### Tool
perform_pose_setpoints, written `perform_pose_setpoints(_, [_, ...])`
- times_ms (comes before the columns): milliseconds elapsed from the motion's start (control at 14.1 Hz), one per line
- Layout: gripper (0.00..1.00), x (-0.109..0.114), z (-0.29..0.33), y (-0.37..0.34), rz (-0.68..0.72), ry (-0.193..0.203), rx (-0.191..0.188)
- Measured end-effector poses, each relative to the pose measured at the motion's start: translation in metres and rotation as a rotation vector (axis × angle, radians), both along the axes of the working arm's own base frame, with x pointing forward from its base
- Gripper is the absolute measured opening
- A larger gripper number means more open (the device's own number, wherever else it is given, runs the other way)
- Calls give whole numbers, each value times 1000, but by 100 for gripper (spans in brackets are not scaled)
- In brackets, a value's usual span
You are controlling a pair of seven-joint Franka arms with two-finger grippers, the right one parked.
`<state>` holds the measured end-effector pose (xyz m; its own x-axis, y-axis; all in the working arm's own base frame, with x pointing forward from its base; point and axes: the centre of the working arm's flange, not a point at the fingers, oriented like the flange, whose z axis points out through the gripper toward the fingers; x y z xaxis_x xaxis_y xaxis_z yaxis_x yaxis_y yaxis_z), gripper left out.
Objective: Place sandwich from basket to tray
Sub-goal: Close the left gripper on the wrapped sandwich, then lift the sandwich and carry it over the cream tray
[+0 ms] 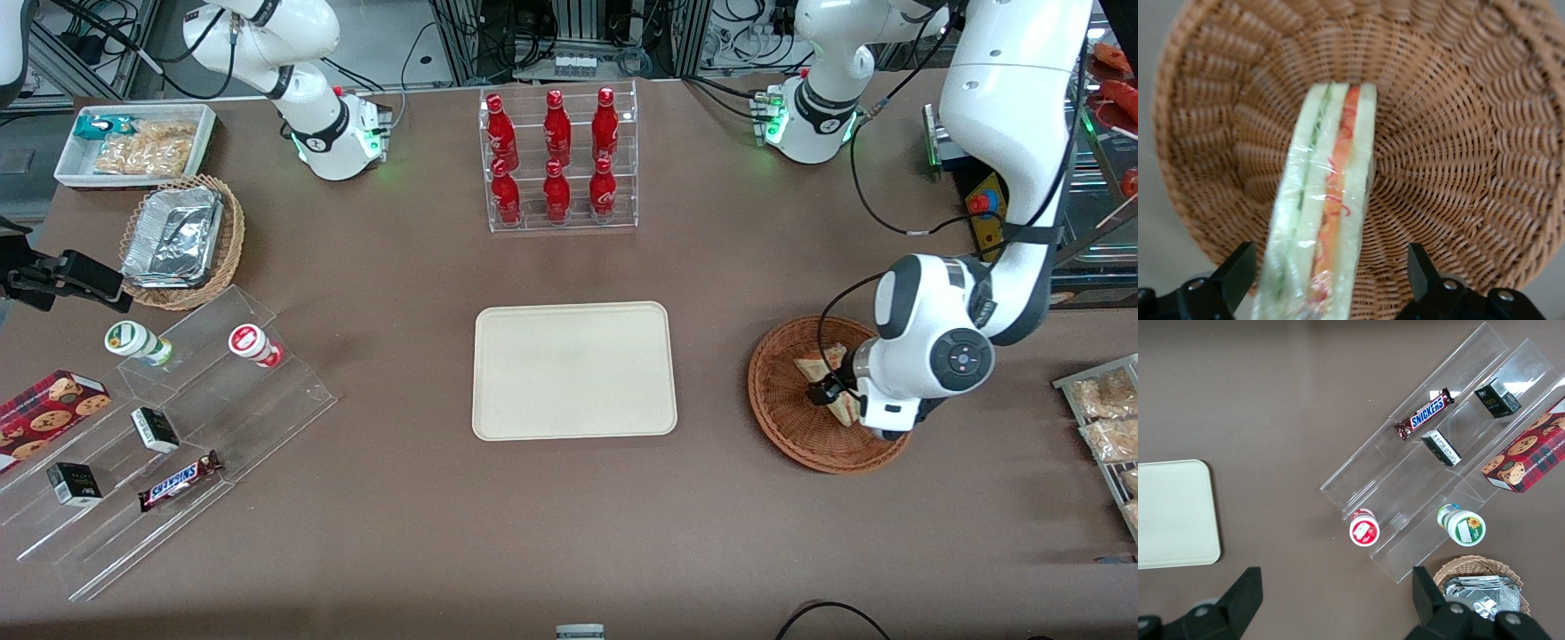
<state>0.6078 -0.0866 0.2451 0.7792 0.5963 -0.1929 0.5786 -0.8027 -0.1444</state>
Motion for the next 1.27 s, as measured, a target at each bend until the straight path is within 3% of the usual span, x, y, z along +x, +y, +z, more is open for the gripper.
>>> perform_pose_setpoints(212, [97, -3, -10, 3, 9, 14, 3])
perform_pose_setpoints(283, [90, -2, -9, 6, 13, 14, 3])
perform_pose_setpoints(495, [54, -1, -7, 8, 14, 13, 4])
perform_pose_setpoints(636, [37, -1, 2, 3, -2, 9, 2])
perform_pose_setpoints(707, [33, 0, 12, -2, -27, 9, -3])
perform_pose_setpoints(919, [18, -2, 81, -72, -161, -32, -52])
perform_pose_setpoints(990, [18, -8, 109, -110, -220, -53, -76])
perform_pose_setpoints(1131, [15, -29, 151, -194, -353, -102, -144])
perform_pose_setpoints(1273, [15, -55, 164, -271, -468, -119, -205])
